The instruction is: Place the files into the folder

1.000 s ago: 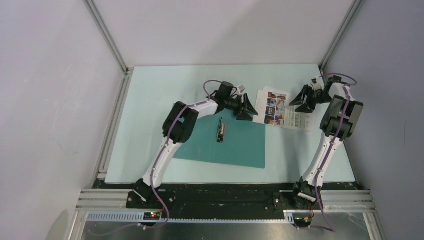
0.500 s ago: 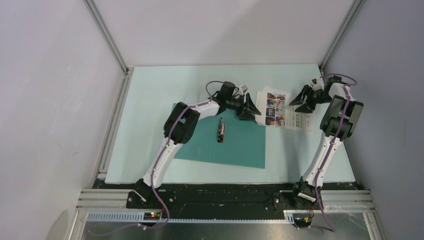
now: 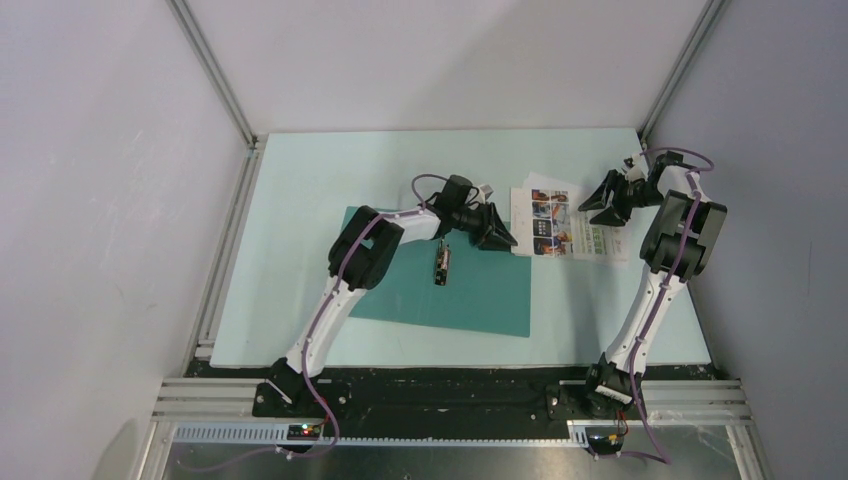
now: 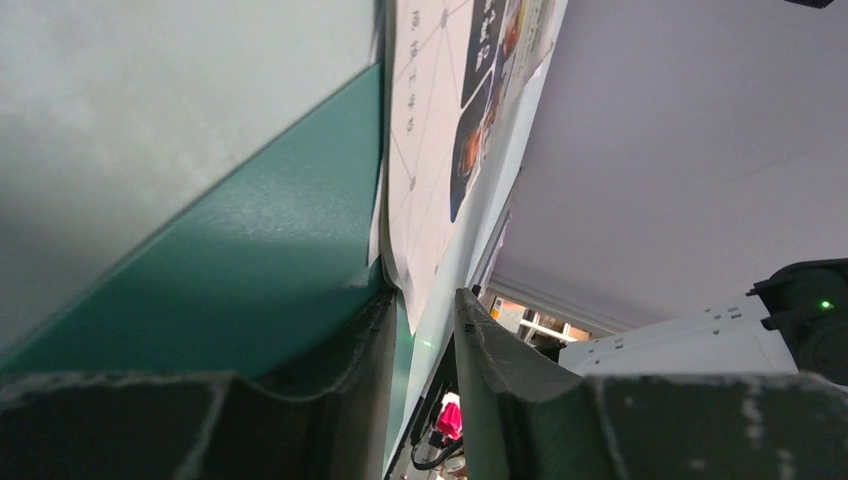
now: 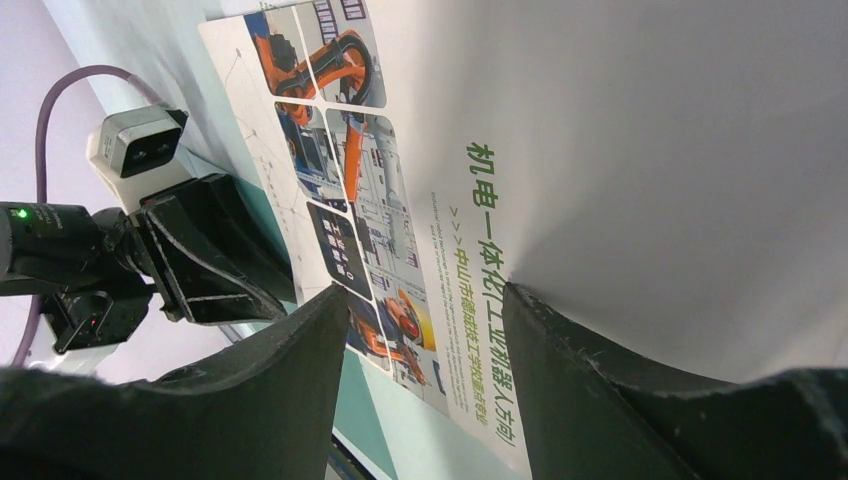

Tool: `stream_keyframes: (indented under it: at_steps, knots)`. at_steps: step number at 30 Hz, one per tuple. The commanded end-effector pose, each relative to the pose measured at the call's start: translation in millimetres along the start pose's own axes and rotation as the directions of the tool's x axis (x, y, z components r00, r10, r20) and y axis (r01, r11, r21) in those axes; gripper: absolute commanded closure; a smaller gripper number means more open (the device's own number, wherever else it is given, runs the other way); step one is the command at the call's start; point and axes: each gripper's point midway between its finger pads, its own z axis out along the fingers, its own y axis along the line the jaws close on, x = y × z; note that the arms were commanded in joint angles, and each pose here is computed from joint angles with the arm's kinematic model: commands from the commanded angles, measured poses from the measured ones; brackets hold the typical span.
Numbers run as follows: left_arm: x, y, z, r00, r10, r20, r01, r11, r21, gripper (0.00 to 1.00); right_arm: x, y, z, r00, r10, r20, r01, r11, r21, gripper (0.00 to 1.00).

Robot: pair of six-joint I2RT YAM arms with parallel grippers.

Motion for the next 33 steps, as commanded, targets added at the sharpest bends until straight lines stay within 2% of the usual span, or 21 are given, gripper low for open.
stream_keyframes:
  at_steps: [1,11,24,33]
  knots:
    - [-2.7,-28.2,-12.4,0.998,0.036,0.044,-0.035,0.999,-0.01,0.68,4.9,-2.8,-0.8,1.0,-0.006,-0.011,0.007,0.998,0.056,0.37]
    - [-2.8,-49.1,-14.6,0.996,0.081,0.027,-0.082,0.996,0.038,0.77,5.4,-2.7,-0.1,1.0,-0.014,-0.01,0.015,0.998,0.068,0.37]
    - [-17.0,-91.8,-19.8,0.983,0.152,0.1,-0.159,0.985,0.071,0.72,6.4,-2.8,0.3,1.0,-0.016,-0.012,0.017,0.997,0.071,0.36]
    - [-18.2,-89.6,-18.7,0.982,0.153,0.109,-0.158,0.986,0.043,0.72,5.7,-2.7,0.1,1.0,-0.016,-0.009,0.017,0.997,0.072,0.36]
